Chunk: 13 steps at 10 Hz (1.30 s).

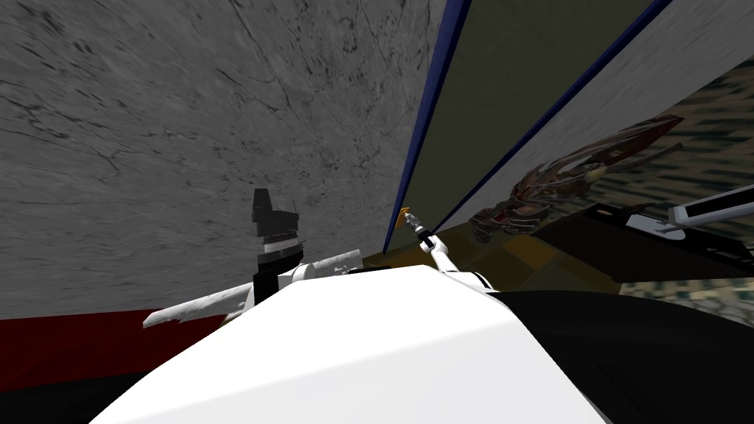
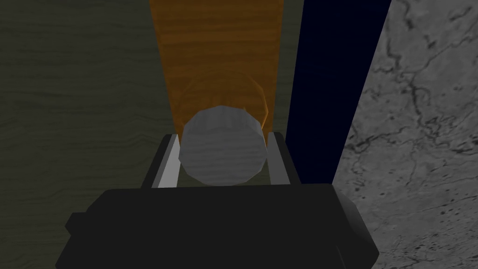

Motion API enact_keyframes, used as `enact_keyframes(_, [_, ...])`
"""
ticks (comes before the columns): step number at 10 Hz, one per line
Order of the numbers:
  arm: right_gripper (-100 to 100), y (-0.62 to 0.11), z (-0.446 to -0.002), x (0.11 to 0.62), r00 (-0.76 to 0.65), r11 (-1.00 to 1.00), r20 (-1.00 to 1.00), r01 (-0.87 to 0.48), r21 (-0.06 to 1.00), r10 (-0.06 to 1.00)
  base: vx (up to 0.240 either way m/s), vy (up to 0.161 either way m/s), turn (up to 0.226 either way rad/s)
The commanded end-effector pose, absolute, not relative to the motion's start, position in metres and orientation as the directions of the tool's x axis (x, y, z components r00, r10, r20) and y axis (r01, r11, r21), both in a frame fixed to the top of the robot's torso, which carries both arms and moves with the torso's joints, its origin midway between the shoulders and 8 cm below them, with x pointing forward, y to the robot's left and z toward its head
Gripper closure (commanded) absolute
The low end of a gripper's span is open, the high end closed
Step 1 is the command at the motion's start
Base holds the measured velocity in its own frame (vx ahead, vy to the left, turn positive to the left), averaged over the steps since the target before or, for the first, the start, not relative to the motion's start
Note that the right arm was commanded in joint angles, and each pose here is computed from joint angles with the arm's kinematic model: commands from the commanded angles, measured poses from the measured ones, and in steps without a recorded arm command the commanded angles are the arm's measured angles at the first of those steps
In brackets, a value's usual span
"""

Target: Pull the door open

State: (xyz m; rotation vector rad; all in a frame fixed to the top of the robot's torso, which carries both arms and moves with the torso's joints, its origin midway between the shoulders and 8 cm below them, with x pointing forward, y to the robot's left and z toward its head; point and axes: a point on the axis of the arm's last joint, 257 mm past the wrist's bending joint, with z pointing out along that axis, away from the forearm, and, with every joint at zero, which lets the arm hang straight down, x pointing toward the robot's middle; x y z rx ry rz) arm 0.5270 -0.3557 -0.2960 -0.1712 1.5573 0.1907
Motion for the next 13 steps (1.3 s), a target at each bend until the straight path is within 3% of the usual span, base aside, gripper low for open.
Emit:
enact_keyframes(1, [100,-0.355,-0.296,0.527,0.004,0.973,-1.0,-0.229,0.012,0.013,0.0,0.0,0.0])
enact_keyframes(2, [100,-0.355,-0.296,0.527,0.004,0.973,-1.0,-0.229,0.012,0.013,0.0,0.0,0.0])
enact_keyframes(13, [100,-0.363,-0.281,0.537,0.0,0.902,-0.917,-0.176,0.394,0.4,-0.052,-0.07,0.107])
